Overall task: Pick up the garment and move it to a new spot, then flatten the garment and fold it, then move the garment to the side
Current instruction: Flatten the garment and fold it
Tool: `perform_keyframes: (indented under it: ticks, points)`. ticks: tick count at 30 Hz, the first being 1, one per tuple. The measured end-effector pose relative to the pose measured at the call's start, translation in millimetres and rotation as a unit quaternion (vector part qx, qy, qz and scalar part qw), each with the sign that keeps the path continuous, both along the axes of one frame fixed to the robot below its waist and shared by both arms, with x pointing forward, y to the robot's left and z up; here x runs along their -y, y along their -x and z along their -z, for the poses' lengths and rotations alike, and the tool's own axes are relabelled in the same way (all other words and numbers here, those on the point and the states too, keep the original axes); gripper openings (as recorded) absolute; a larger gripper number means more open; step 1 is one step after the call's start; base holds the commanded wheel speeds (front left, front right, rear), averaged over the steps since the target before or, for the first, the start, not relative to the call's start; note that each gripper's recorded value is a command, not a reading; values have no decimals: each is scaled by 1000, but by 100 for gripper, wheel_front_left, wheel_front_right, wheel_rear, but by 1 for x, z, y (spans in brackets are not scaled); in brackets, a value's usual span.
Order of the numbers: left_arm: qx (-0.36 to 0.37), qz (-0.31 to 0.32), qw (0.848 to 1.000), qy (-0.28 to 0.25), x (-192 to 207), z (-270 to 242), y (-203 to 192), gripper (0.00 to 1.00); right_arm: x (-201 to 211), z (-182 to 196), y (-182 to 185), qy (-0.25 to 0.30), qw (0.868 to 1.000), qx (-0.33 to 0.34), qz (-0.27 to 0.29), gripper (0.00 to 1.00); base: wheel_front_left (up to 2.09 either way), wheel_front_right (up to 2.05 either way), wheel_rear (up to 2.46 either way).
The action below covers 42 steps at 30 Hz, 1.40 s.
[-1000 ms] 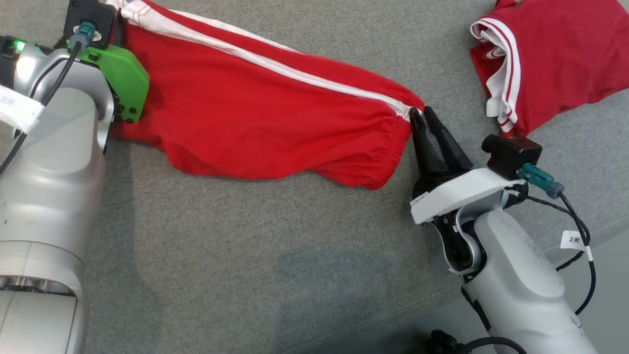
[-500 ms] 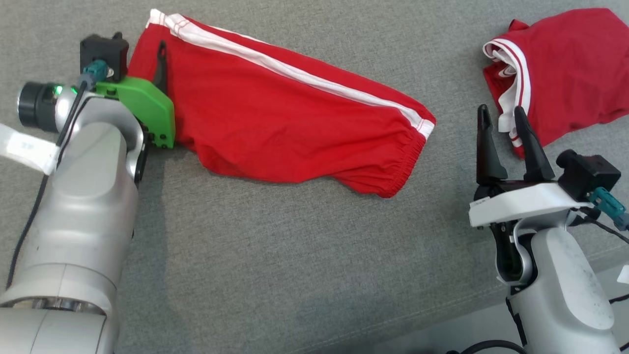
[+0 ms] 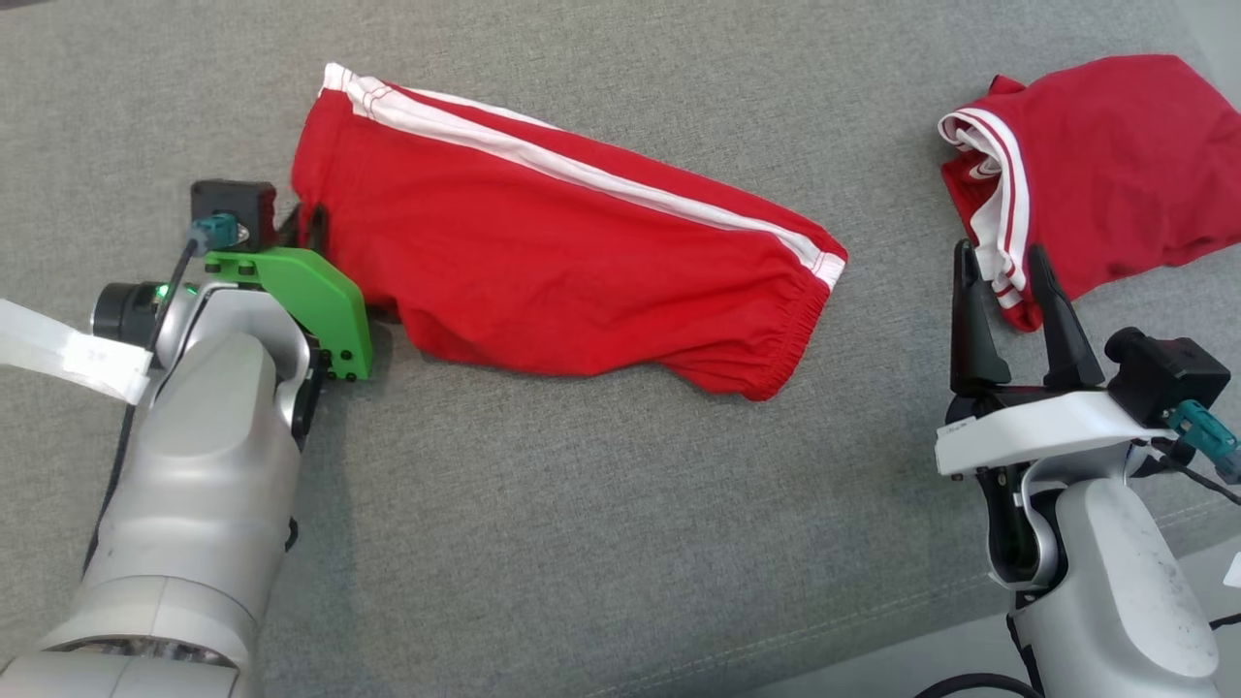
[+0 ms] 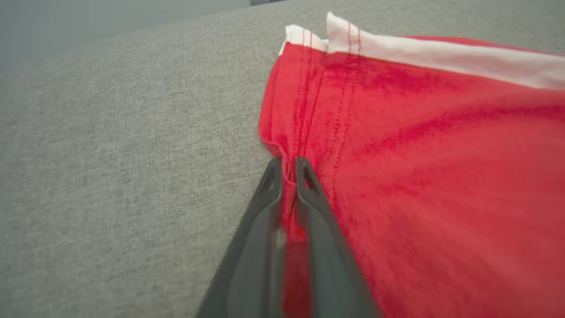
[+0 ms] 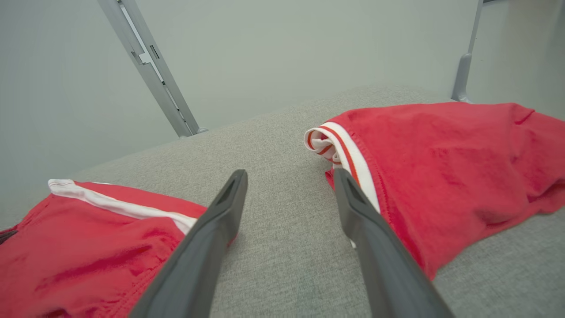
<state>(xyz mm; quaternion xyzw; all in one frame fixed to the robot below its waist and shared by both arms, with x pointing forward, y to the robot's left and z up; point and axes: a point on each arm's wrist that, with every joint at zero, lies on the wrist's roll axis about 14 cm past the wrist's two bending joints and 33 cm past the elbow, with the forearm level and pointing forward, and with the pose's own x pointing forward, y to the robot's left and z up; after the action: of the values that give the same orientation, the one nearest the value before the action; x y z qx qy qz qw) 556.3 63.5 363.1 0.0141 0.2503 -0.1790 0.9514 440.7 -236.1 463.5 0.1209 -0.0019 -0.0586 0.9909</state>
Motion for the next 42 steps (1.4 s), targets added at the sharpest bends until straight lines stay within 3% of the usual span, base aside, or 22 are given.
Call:
perform_keyframes:
  ticks: [7,16,30,31,32,33,42]
  points:
    - [-2,-4,1000,16,0,-5,14,0,-1,-4,8,-6,1000,3,1,100,0,0,0]
    - [-10,-72,996,50,-26,-5,61,0,-7,0,33,-15,1000,-10,-1,100,0,0,0]
    - [-4,-169,985,40,-94,-8,119,0,-68,-3,28,-22,996,-8,-88,100,0,0,0]
    - [-2,-174,984,40,-97,-8,120,35,-73,-2,27,-22,995,-9,-95,100,0,0,0]
    - [1,-178,983,39,-100,-9,122,35,-78,-2,25,-22,994,-9,-103,100,0,0,0]
    - [7,-182,982,40,-102,-11,122,100,-83,-1,23,-22,994,-10,-111,100,0,0,0]
    - [44,-205,977,44,-117,-20,140,100,-137,32,12,-29,980,-68,-185,100,0,0,0]
